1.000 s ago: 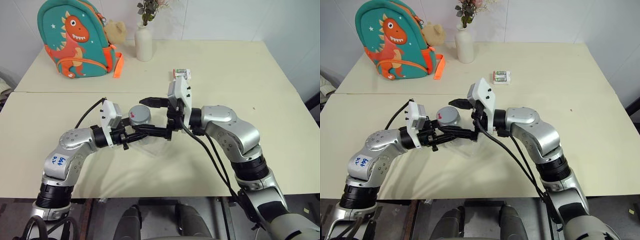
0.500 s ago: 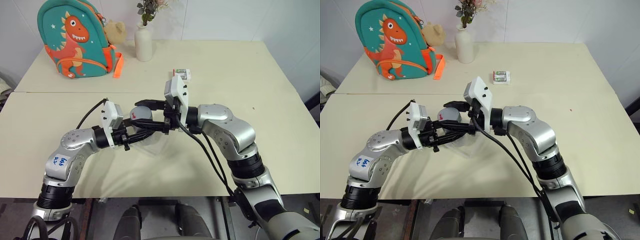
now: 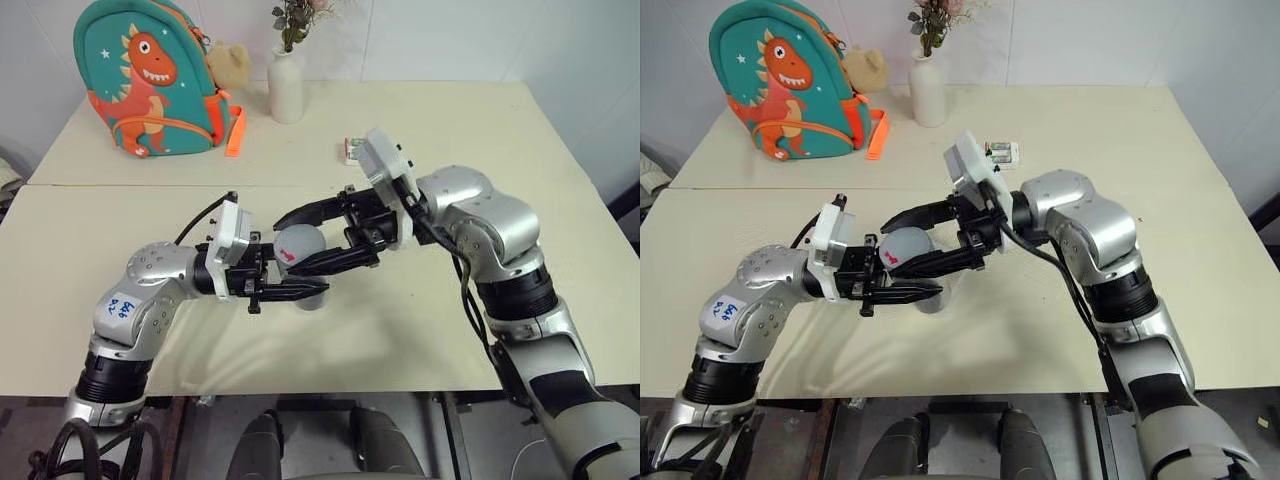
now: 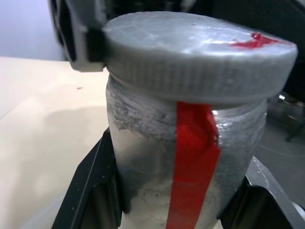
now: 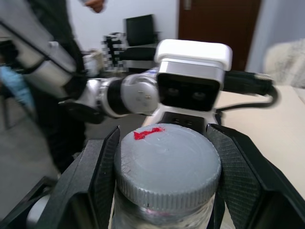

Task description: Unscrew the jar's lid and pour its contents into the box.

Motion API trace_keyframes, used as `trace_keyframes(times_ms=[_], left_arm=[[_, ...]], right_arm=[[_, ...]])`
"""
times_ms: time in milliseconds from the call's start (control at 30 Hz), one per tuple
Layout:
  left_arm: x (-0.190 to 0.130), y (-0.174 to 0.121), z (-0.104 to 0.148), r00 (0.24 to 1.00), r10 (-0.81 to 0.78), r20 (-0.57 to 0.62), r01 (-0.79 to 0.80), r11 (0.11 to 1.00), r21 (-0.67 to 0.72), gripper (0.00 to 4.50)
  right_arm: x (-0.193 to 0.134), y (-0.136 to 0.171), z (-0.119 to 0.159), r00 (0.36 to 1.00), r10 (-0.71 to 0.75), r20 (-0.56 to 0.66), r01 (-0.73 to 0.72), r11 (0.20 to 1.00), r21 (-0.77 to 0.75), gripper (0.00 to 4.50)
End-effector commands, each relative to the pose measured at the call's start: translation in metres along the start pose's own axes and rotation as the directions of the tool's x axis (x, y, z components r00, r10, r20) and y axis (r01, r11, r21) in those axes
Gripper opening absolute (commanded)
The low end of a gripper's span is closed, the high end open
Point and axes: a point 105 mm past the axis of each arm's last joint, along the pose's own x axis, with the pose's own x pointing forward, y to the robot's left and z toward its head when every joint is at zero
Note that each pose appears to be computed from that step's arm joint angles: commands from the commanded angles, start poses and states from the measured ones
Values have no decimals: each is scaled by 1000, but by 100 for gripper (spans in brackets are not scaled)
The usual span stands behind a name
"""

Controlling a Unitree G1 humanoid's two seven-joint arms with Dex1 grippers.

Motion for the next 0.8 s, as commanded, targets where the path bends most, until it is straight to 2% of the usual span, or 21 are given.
trace_keyframes(times_ms=[33,233,300,433,633,800], left_arm=[[-4,3,12,999,-3,46,2,1000,8,197],[-9,3,12,999,27,46,-27,1000,10,197],[-12,4,12,998,44,42,-45,999,9,197],[-22,6,15,997,79,28,-79,997,6,197],[-38,6,14,988,156,-13,-156,988,7,197],[-37,7,9,983,181,-40,-181,983,10,197]], right_arm=[[3,4,4,995,93,-23,-94,993,-66,255],[3,1,6,997,78,-3,-78,995,-63,255],[2,1,9,997,68,28,-66,997,-45,329],[-1,-6,18,997,-11,76,18,996,-90,446],[-8,-10,17,992,-115,52,119,988,-101,448],[10,-18,11,978,-209,14,210,974,-84,448]])
